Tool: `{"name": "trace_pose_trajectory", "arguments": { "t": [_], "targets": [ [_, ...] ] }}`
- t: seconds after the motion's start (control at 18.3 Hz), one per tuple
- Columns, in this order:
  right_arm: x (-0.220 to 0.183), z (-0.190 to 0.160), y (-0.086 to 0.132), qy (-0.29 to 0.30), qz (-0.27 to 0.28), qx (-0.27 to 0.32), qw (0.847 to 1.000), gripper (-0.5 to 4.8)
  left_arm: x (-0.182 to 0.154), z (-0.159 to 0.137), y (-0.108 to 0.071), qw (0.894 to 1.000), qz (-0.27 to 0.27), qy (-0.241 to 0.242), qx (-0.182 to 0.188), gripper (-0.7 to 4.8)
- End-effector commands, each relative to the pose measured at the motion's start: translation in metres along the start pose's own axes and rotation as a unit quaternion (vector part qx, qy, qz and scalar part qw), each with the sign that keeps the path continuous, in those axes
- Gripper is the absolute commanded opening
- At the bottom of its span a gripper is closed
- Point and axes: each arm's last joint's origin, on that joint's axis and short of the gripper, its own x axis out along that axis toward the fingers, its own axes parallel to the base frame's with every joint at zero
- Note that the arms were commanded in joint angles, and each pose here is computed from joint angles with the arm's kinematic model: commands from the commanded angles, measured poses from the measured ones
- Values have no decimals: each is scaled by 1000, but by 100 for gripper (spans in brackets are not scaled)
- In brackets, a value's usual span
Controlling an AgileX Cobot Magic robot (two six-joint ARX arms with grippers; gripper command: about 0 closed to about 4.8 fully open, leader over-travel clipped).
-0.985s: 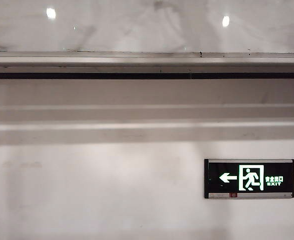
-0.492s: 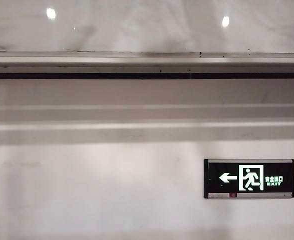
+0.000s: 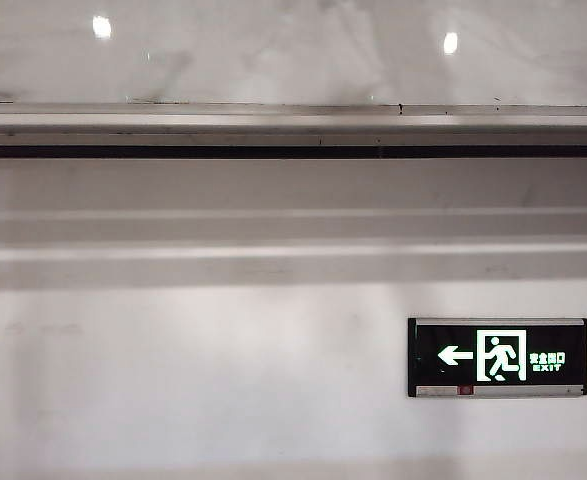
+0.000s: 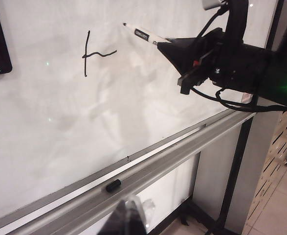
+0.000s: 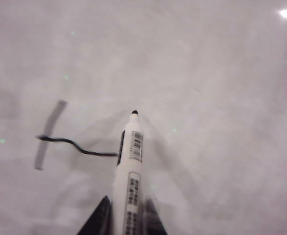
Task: Take a marker from the whiteboard tray, write "Hi!" on the whiteboard, and then put the marker back vertically into the whiteboard tray.
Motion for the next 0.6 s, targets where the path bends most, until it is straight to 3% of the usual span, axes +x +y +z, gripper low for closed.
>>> {"name": "trace_pose_trajectory", "arguments": {
  "t": [0.05, 0.33, 0.6],
  "targets": [
    [6, -4, -1, -3, -2, -1, 1000, -1, -1, 2, -1, 1000, -2, -6, 0, -5],
    [10, -10, 3, 7, 12, -4, 1000, -1, -1, 3, -1, 1000, -2, -6, 0, -5],
    [9, -20, 6, 60, 22, -17, 998, -1, -1, 2, -1, 1000, -2, -6, 0, -5]
  ]
}}
